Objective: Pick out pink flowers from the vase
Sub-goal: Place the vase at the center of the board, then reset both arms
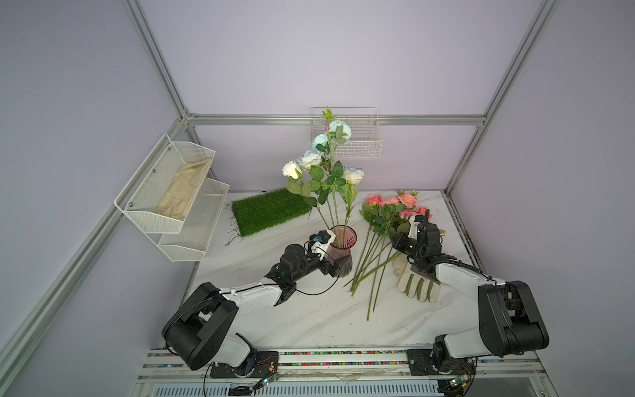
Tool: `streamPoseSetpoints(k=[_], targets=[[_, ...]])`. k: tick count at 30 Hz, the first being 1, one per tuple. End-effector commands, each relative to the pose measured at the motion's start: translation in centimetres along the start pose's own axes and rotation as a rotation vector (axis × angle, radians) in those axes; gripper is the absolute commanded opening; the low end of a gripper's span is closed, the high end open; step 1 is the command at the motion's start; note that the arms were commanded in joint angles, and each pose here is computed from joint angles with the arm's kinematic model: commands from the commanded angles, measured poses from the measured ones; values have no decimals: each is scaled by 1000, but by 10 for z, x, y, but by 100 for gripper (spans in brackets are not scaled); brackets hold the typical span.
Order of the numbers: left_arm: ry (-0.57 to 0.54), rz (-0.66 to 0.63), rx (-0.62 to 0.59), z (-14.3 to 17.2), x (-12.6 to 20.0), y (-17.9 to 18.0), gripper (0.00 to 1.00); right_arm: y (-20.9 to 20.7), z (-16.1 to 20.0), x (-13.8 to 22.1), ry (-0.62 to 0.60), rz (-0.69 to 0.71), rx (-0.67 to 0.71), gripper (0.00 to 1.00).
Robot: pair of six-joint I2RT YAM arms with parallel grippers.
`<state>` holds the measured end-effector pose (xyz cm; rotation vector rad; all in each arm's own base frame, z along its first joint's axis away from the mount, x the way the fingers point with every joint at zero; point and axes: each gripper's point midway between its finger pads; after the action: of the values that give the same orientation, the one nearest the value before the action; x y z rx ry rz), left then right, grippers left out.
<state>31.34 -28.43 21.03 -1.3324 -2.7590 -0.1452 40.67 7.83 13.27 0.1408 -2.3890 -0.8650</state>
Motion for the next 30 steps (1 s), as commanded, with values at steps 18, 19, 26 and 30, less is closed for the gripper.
streamPoseSetpoints(k=[18, 19, 26, 30], targets=[[204, -845, 276, 72, 164, 123, 100, -54, -58, 44, -437, 346, 358, 63], [183, -897, 310, 72, 171, 135, 100, -57, -57, 45, -466, 349, 372, 63], [234, -1076, 235, 65, 184, 191, 100, -61, -47, 30, -543, 285, 445, 73], [294, -1156, 150, 66, 186, 220, 100, -53, -45, 19, -521, 245, 515, 75]])
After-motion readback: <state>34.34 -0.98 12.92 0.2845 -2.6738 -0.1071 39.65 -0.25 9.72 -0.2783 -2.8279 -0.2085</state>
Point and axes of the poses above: each gripper's point midway between its finger pads, its own x axis back along the fingers, its own y axis along the line the jaws close on, z = x × y, and after that the axes turned 4 degrees about -x, right-handed
